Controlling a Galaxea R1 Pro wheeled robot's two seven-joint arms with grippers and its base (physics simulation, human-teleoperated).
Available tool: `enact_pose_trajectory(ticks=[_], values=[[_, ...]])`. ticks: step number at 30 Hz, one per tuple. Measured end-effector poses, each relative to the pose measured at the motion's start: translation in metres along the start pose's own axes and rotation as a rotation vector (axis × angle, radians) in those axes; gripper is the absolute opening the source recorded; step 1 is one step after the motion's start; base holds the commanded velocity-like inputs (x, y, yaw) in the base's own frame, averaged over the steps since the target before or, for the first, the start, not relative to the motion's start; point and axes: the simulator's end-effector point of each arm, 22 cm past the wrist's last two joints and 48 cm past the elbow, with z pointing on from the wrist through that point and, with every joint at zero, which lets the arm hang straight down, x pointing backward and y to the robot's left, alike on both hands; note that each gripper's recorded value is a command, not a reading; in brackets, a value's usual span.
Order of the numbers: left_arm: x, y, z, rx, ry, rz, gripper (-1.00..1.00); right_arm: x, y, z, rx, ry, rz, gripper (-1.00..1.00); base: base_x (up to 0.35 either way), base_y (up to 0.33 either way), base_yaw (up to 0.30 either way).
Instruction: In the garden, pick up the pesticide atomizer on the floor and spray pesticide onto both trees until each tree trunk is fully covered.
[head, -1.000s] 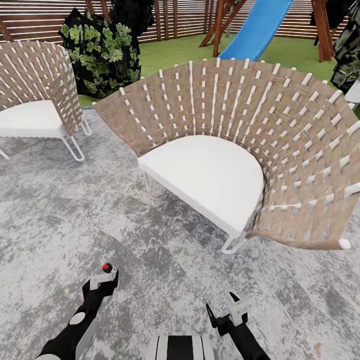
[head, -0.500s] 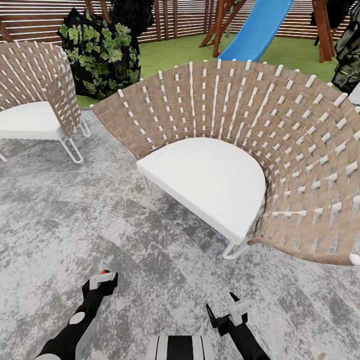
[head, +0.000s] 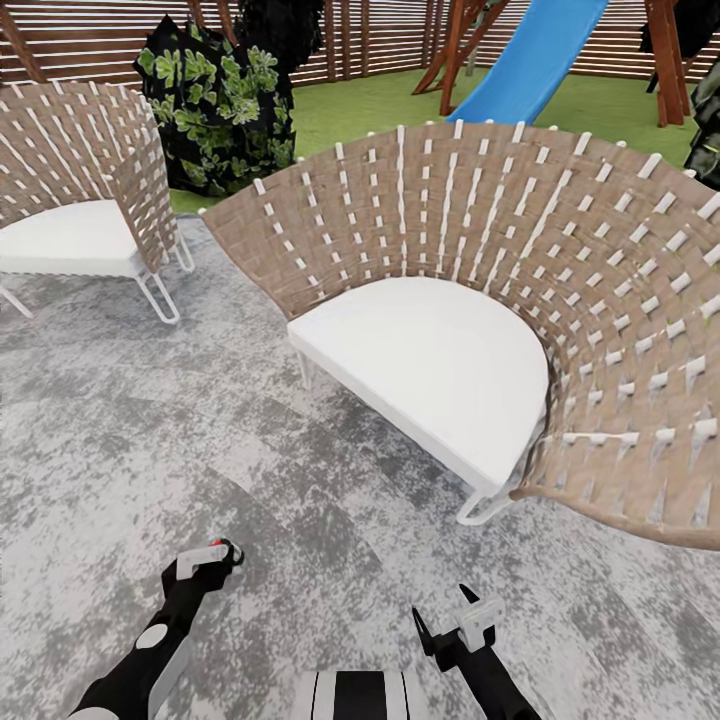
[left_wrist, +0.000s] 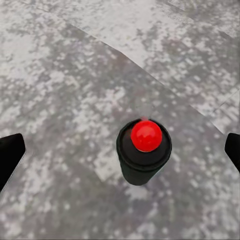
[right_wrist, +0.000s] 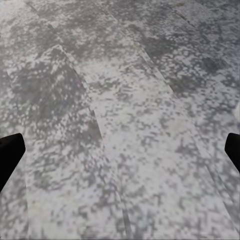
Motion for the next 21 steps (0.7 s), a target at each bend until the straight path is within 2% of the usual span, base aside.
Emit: enact_pose_trajectory(ticks=[9, 14, 21], values=[[0.0014, -0.0045, -0.0007, 0.006, 0.001, -0.001, 1.0, 0.0, 0.0, 0.0, 0.0, 0.0, 0.0, 1.0, 0.006, 0.006, 0.001], [0.0016, -0.0053, -0.0008, 0.007, 0.002, -0.002, 1.0, 0.0, 0.0, 0.0, 0.0, 0.0, 0.0, 1.0, 0.14, -0.064, 0.0], [0.0015, -0.004, -0.0008, 0.003, 0.001, -0.006, 1.0, 0.0, 0.0006, 0.0, -0.001, 0.0, 0.0, 1.0, 0.022, -0.01, 0.0]])
